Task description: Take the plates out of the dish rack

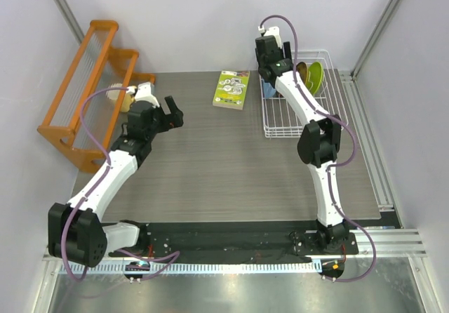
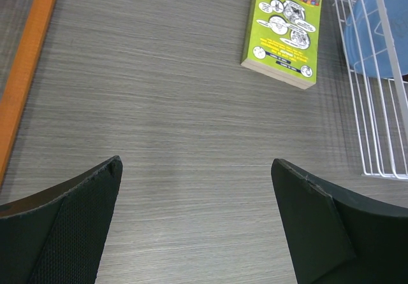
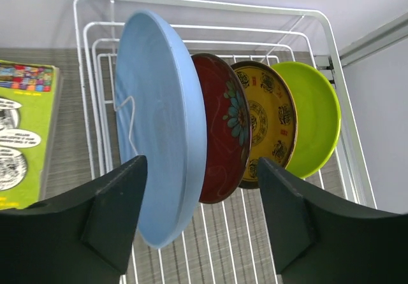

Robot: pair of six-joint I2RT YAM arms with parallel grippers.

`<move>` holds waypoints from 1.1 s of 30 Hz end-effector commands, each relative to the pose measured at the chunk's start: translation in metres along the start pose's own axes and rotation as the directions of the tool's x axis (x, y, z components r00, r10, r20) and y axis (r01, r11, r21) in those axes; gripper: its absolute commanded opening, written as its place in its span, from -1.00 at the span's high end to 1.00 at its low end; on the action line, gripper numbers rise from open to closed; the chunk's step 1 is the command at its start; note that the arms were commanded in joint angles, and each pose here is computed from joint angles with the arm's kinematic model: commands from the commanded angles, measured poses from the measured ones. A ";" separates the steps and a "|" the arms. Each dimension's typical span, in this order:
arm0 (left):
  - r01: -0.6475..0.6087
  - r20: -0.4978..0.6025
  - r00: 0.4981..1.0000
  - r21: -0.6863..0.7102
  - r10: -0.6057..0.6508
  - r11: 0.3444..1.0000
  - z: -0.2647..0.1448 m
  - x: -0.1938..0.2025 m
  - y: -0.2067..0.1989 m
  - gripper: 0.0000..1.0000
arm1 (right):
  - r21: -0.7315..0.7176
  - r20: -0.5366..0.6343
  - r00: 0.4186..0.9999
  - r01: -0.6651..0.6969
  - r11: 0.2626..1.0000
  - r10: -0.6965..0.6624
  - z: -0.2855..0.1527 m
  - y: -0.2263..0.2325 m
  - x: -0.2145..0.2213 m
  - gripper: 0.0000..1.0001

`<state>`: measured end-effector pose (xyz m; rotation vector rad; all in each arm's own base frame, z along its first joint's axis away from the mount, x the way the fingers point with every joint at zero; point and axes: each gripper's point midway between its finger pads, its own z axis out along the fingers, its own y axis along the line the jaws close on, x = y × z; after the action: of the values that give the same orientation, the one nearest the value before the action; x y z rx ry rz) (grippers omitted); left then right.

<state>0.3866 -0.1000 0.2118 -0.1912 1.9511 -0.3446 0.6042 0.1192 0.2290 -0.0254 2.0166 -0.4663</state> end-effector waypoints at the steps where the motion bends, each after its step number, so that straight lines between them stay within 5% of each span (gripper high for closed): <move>1: -0.024 0.035 0.999 -0.021 0.025 0.999 0.004 -0.005 0.004 -0.99 | 0.091 0.089 0.996 -0.024 0.996 0.016 -0.002 -0.015 -0.028 -0.37; 6: -0.029 0.024 0.999 -0.029 0.030 0.999 0.007 -0.001 0.006 -0.99 | 0.124 0.072 0.997 -0.003 0.992 -0.006 0.004 -0.013 -0.019 -0.01; 10: -0.034 0.019 0.999 -0.036 0.035 0.999 0.009 0.000 0.008 -0.99 | 0.126 0.071 0.997 0.011 0.992 -0.020 0.001 -0.010 -0.018 0.69; 13: -0.036 0.020 0.999 -0.039 0.037 0.999 0.008 0.001 0.009 -0.99 | 0.139 0.088 0.996 0.017 0.990 -0.030 -0.004 -0.008 -0.023 0.87; 33: -0.002 0.064 0.998 -0.225 0.017 0.974 -0.005 -0.010 0.041 -0.99 | 0.351 0.267 0.962 -0.051 0.935 -0.047 -0.098 -0.060 -0.103 0.98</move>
<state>0.3878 -0.0646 0.1901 -0.2734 1.9821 -0.1143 0.5905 0.1263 0.2715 -0.0368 1.8106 -0.8660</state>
